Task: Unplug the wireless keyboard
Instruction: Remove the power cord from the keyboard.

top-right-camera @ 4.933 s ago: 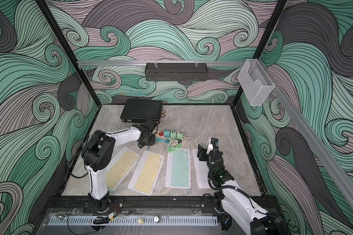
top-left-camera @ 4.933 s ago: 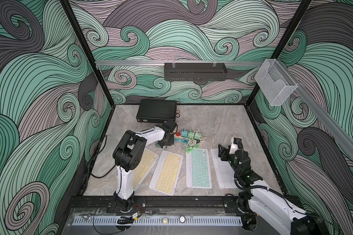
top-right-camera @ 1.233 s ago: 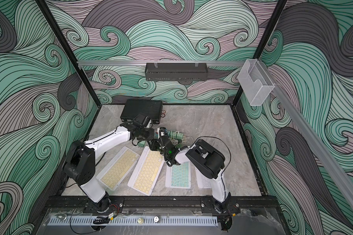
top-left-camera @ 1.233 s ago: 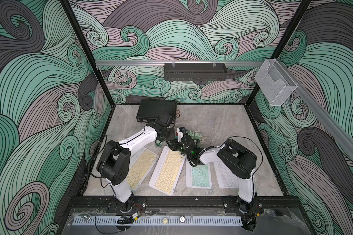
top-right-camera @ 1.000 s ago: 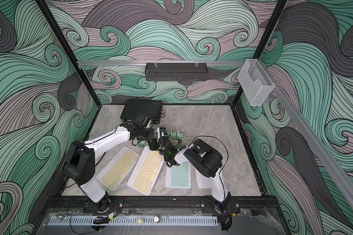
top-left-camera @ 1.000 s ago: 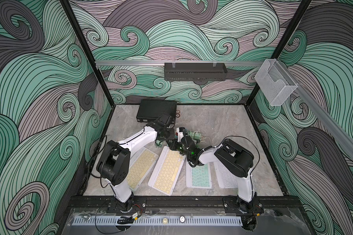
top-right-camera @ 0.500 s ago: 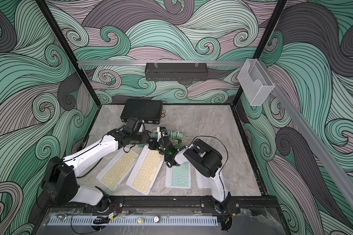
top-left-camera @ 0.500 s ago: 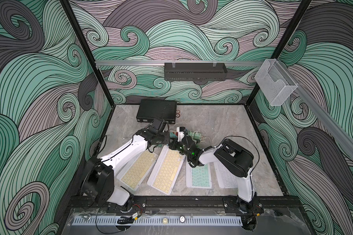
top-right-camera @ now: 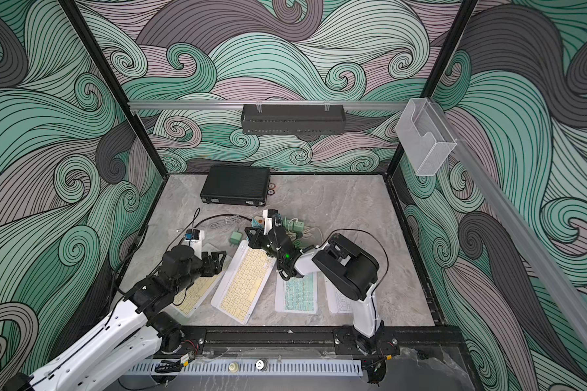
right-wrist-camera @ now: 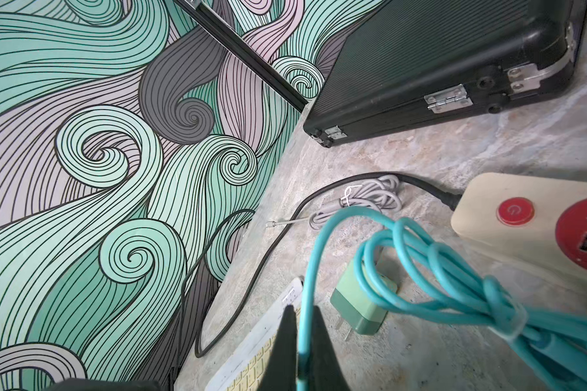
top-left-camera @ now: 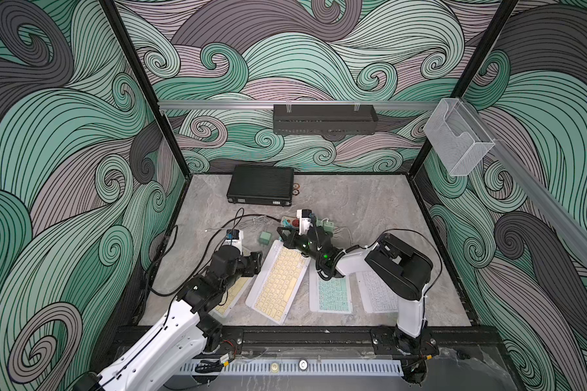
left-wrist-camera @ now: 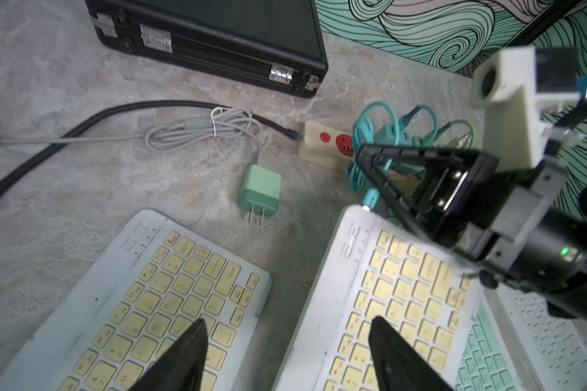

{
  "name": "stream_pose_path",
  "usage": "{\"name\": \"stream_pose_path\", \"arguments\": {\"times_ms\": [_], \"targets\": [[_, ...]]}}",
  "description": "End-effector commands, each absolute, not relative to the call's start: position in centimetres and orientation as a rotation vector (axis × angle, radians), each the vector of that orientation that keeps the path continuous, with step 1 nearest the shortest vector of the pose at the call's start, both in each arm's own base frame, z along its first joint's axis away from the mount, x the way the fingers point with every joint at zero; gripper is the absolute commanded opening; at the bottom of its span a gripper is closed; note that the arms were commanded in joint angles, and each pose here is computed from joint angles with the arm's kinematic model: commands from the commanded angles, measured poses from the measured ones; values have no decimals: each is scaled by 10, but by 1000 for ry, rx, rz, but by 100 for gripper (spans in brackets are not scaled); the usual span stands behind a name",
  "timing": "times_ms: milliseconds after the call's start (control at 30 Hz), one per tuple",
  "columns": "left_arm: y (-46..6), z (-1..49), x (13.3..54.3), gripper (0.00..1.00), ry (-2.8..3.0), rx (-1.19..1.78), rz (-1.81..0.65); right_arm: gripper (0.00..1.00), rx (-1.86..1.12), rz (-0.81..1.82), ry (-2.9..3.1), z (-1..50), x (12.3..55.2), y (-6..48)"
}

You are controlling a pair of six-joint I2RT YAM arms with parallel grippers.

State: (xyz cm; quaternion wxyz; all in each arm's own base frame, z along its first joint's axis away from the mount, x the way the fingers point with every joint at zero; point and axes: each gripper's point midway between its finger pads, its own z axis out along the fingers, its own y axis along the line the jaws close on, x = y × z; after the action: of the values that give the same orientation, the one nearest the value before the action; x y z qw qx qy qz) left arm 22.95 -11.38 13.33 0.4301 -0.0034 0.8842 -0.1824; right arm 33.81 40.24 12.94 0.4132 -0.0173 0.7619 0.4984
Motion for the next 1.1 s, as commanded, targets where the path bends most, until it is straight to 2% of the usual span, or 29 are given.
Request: {"name": "stream_pose_path", "arguments": {"times_ms": [0,233,433,900,1067], "targets": [[-124,151,229,68,2106,2,-568,0,-50,1290,1835,154,338,400],[-144,135,225,70,2139,26,-708,0,-43,1299,1823,159,336,397],[-164,113,231,65,2239,41,-795,0,-34,1296,1813,161,334,392],[-169,107,225,65,2220,69,-925,0,-38,1315,1802,166,332,393],[-162,103,232,65,2229,46,-879,0,-37,1332,1797,168,329,393]]}}
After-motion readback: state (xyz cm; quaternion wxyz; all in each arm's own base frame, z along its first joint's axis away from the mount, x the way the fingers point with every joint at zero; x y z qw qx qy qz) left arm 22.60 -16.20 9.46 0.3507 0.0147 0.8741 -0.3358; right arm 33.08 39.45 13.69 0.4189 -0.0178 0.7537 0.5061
